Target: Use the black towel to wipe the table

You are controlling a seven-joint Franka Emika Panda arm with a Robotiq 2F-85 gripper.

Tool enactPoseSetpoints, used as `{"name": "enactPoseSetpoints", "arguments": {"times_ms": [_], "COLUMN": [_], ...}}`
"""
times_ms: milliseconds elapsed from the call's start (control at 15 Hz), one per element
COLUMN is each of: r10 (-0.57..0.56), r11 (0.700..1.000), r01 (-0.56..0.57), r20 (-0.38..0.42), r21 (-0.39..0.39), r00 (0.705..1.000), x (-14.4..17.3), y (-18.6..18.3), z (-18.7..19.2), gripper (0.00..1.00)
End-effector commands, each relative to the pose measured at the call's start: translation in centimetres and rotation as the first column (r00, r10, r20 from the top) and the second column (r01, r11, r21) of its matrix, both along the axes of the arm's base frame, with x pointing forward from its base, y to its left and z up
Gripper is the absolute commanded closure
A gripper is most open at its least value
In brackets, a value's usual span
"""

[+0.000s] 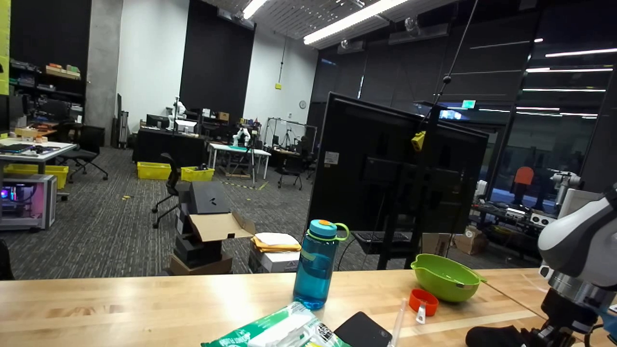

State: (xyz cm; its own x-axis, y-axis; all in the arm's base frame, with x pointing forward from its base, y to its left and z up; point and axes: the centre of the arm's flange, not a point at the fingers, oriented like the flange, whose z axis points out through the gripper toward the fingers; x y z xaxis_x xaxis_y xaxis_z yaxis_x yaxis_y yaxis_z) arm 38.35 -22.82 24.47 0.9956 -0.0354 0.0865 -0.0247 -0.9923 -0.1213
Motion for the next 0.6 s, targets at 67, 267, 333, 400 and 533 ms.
{"name": "enactPoseSetpoints", "arguments": {"times_ms": [67, 267, 333, 400, 533], "r10": [-0.054, -0.047, -0.037, -0.021, 0.020], "r11": [0.998, 0.998, 0.999, 1.000, 1.000], "r01": [0.054, 0.046, 0.036, 0.021, -0.021], "r20": [-0.005, -0.017, -0.020, -0.024, -0.031], "r21": [-0.038, -0.037, -0.032, -0.024, -0.013], "r00": [0.999, 0.999, 0.999, 0.999, 0.999], "x": [0.3, 1.0, 1.3, 1.8, 3.1], "y": [-2.9, -2.6, -2.2, -1.4, 0.4], "z": [1.2, 0.5, 0.1, -0.3, -1.0], "gripper": [0.97, 0.97, 0.97, 0.97, 0.97]}}
